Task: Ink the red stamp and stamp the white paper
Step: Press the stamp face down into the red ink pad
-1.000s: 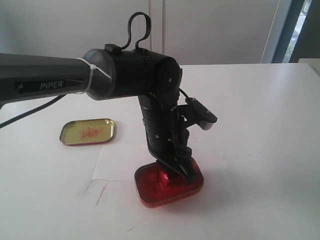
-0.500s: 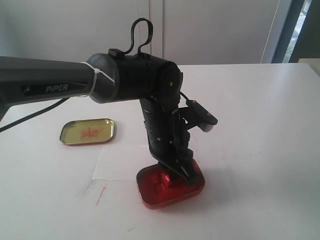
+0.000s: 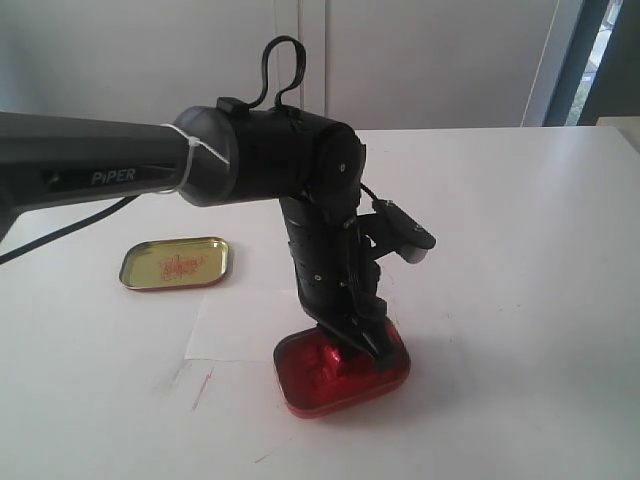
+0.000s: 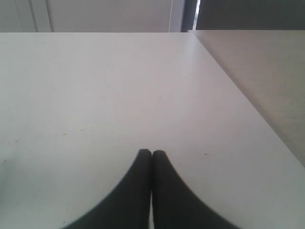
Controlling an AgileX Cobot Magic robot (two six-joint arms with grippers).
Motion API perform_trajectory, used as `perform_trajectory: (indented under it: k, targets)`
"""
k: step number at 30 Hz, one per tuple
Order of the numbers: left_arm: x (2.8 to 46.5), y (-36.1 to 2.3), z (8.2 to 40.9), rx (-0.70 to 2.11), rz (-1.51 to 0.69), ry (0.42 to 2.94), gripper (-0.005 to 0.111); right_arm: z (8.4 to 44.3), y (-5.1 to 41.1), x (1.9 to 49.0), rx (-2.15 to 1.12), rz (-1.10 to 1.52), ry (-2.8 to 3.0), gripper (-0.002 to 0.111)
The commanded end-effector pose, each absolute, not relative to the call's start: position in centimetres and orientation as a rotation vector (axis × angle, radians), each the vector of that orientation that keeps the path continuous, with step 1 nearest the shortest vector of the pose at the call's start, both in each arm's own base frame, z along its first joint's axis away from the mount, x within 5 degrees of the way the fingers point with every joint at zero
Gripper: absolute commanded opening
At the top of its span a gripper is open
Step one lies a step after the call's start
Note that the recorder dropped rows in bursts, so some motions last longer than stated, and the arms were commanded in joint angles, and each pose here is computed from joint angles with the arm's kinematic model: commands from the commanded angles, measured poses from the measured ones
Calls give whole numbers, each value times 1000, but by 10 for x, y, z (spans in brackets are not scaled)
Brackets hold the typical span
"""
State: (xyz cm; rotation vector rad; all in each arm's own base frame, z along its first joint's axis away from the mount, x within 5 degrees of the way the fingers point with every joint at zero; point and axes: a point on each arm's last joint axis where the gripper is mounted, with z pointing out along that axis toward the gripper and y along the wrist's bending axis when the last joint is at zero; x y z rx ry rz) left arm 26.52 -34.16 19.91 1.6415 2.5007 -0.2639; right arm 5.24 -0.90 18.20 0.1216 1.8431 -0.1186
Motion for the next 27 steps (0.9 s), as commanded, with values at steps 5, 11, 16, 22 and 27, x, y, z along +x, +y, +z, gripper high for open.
perform_trajectory:
  k: [5, 11, 16, 22, 27]
  targets:
    - [261, -341, 207, 1633, -289, 2514, 0, 182, -9, 53, 120, -115, 1829, 0]
    - [260, -340, 212, 1634, -292, 2508, 0, 182, -9, 53, 120, -115, 1829, 0]
    - [261, -338, 215, 1628, -298, 2512, 0, 182, -9, 53, 120, -115, 1829, 0]
    - [261, -337, 215, 1649, -295, 2505, 0, 182, -9, 53, 120, -115, 1829, 0]
    - [262, -338, 210, 1637, -302, 2519, 0, 182, -9, 53, 120, -115, 1829, 0]
